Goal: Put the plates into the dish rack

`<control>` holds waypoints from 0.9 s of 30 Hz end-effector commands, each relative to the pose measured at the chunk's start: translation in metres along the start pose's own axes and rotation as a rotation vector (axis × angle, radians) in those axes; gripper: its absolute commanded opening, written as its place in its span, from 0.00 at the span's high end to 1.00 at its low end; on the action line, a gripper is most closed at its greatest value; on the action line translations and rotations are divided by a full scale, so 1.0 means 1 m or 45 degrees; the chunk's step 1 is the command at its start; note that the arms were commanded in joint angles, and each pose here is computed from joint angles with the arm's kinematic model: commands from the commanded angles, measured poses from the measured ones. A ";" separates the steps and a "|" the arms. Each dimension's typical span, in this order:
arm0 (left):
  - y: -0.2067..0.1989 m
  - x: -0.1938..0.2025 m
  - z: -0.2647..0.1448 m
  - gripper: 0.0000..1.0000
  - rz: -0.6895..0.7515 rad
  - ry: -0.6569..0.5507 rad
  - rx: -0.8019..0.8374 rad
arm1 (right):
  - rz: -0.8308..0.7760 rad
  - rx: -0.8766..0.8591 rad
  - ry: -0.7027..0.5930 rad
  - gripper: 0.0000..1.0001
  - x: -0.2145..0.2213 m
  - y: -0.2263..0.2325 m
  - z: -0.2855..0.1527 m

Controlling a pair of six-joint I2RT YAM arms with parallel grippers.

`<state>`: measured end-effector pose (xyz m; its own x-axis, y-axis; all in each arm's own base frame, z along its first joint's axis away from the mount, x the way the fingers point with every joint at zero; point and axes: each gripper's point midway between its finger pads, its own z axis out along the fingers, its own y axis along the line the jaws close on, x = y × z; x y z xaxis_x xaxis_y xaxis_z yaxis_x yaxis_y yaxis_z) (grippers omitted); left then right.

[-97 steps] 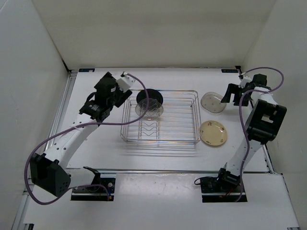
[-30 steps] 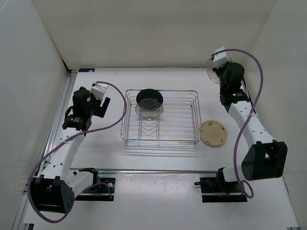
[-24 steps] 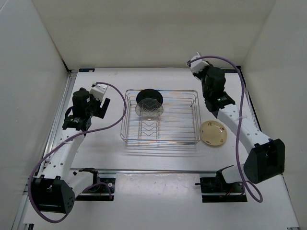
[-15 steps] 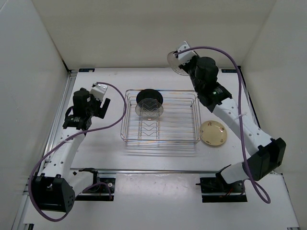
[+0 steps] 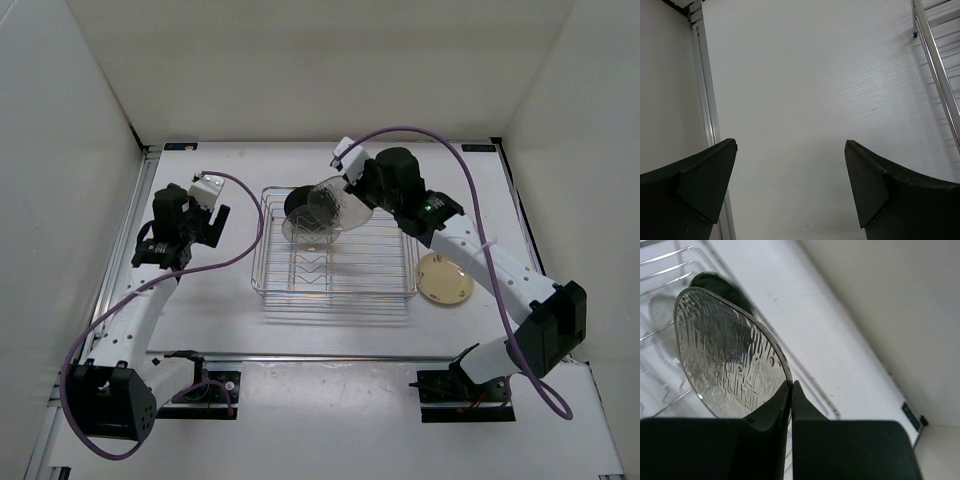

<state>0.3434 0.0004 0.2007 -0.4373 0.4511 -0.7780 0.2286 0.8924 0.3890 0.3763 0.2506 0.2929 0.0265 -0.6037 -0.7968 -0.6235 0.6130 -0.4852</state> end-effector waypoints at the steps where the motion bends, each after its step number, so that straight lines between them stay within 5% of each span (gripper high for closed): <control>1: 0.007 -0.009 -0.002 0.00 -0.020 -0.023 -0.022 | 0.050 -0.148 -0.060 1.00 -0.008 0.024 -0.006; 7: 0.006 -0.007 0.000 0.00 -0.020 -0.012 -0.017 | -0.040 -0.192 -0.034 1.00 -0.010 0.048 0.003; 19: 0.008 -0.009 -0.002 0.00 0.030 -0.001 -0.044 | -0.305 0.183 0.014 1.00 -0.046 0.007 0.010; 27: 0.006 -0.008 -0.003 0.00 0.048 0.010 -0.041 | -0.441 0.237 -0.023 1.00 -0.059 -0.002 0.007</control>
<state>0.3443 0.0008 0.1959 -0.4532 0.4783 -0.7522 0.2342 0.8781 0.4172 0.3758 0.2876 0.2897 0.1545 -0.8015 -0.5776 -0.5272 0.4276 -0.7343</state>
